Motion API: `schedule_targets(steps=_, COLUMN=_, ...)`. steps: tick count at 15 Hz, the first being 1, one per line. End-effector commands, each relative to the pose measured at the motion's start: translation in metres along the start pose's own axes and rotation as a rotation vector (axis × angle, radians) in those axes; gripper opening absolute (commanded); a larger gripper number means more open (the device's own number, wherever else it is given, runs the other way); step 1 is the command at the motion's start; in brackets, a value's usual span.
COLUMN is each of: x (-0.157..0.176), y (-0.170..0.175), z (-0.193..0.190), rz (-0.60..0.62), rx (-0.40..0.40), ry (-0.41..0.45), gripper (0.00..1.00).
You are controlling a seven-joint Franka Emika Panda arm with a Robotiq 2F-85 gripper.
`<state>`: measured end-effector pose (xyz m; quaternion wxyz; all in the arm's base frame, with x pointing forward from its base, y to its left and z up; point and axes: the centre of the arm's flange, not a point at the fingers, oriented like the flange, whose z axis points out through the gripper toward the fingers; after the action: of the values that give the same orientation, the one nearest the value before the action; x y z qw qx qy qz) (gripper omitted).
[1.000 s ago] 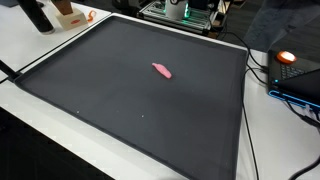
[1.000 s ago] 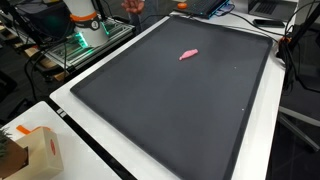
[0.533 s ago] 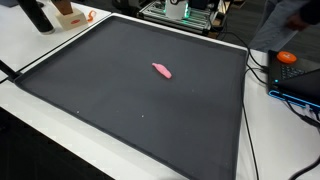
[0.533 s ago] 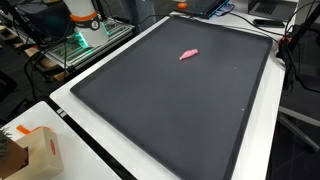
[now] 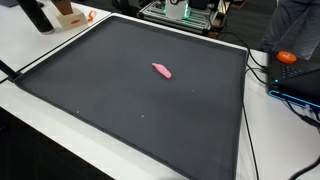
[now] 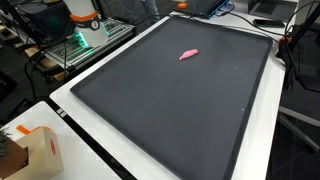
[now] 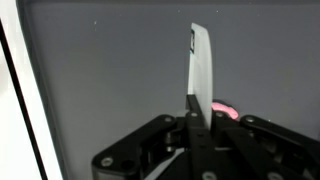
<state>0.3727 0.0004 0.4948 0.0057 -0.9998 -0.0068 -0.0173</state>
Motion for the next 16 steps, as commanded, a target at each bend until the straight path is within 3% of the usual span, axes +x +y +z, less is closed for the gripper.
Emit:
schedule_targets(steps=1, x=0.000, y=0.000, z=0.000, rz=0.000, rx=0.000, ry=0.000, gripper=0.04)
schedule_targets(steps=3, x=0.000, y=0.000, z=0.000, rz=0.000, rx=0.000, ry=0.000, gripper=0.04)
schedule_targets(steps=10, x=0.089, y=-0.101, z=0.038, rz=-0.143, rx=-0.011, ry=-0.001, gripper=0.01)
schedule_targets(steps=16, x=0.169, y=-0.163, z=0.082, rz=-0.162, rx=-0.076, ry=-0.053, gripper=0.01)
